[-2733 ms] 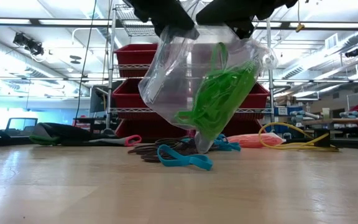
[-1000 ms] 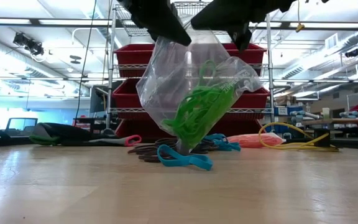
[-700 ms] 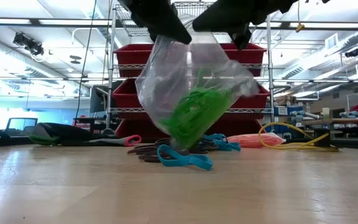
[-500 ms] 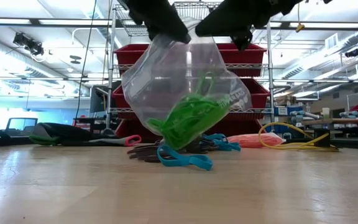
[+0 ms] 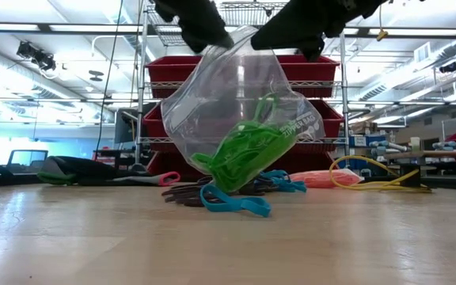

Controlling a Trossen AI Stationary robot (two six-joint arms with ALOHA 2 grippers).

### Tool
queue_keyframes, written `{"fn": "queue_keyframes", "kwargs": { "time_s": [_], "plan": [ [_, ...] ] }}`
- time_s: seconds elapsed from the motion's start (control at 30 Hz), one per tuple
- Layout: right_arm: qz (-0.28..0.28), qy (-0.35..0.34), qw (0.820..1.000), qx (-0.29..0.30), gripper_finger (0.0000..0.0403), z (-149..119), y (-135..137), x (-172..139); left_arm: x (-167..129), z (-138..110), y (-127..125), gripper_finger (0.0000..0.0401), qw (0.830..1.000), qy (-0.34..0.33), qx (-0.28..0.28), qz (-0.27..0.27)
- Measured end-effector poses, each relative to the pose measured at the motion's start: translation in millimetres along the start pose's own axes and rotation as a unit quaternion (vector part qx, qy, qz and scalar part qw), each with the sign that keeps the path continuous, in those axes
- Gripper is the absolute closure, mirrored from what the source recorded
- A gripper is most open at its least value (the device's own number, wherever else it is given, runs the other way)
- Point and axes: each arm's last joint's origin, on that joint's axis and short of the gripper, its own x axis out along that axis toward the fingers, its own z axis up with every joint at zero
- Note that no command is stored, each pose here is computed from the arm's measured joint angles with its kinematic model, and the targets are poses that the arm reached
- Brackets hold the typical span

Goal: Sort rubber bands
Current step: Close the transparent zip bag

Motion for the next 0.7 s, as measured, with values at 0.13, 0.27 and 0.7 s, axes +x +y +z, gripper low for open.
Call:
{"fn": "queue_keyframes", "kwargs": {
  "time_s": [0.13,0.27,0.7],
  "plan": [
    [0.004,-0.001,1.000,0.000,0.0403,0.1,0.9,-0.3,-3.8,0.8,0.7,0.0227,1.000,-0.003,0.000,0.000],
    [0.014,-0.013,1.000,-0.013,0.0403,1.7,6.0,-2.0,-0.9,-1.0,4.8,0.0232,0.999,0.002,-0.006,-0.038],
    [0.031,-0.022,0.999,-0.029,0.0403,3.0,10.9,-3.6,10.0,-1.3,22.8,0.0235,0.993,-0.016,-0.029,-0.116]
  ]
}}
